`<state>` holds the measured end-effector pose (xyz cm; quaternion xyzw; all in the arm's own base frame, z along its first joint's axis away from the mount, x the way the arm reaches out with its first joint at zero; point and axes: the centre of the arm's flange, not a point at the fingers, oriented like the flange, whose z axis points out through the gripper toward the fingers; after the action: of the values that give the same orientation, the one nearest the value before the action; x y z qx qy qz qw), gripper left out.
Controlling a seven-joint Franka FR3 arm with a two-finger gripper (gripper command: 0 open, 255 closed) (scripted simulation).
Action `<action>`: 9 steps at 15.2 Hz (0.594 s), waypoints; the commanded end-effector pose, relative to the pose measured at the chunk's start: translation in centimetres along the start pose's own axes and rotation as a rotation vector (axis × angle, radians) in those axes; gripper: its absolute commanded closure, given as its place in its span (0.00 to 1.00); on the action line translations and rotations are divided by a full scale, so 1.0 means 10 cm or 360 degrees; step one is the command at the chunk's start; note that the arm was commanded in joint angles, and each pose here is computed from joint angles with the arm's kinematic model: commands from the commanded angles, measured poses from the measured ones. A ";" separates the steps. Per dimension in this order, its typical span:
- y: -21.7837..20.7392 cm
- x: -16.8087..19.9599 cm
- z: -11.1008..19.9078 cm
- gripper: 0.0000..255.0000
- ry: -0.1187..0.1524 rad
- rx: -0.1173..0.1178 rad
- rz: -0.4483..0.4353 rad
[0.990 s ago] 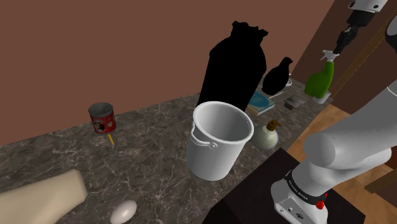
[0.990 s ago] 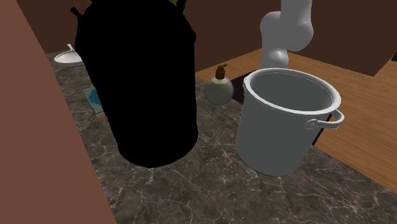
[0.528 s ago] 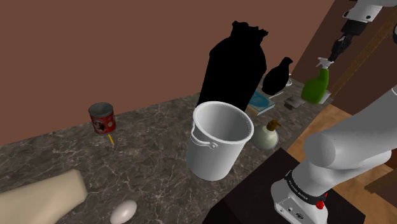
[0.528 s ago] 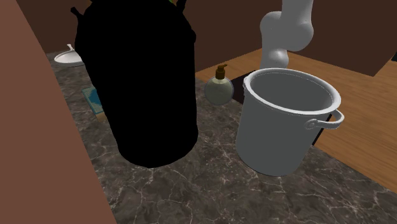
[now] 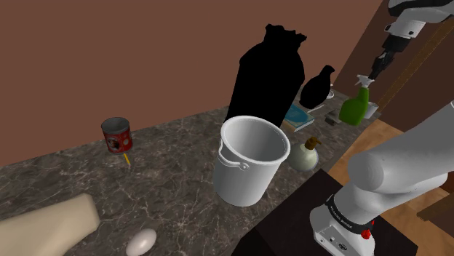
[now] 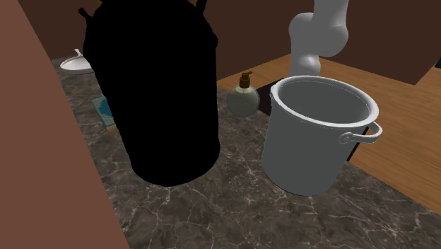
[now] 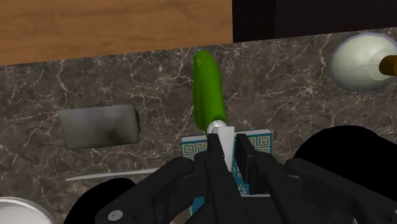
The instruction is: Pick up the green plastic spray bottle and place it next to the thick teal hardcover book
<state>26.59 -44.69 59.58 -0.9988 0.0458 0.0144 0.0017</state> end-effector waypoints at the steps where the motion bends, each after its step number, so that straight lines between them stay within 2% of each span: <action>1: 0.00 0.00 0.11 1.00 0.0001 -0.0001 0.0000; 9: 0.00 0.01 0.53 1.00 0.0001 -0.0001 0.0000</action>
<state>26.57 -44.56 54.82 -0.9988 0.0458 0.0143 0.0017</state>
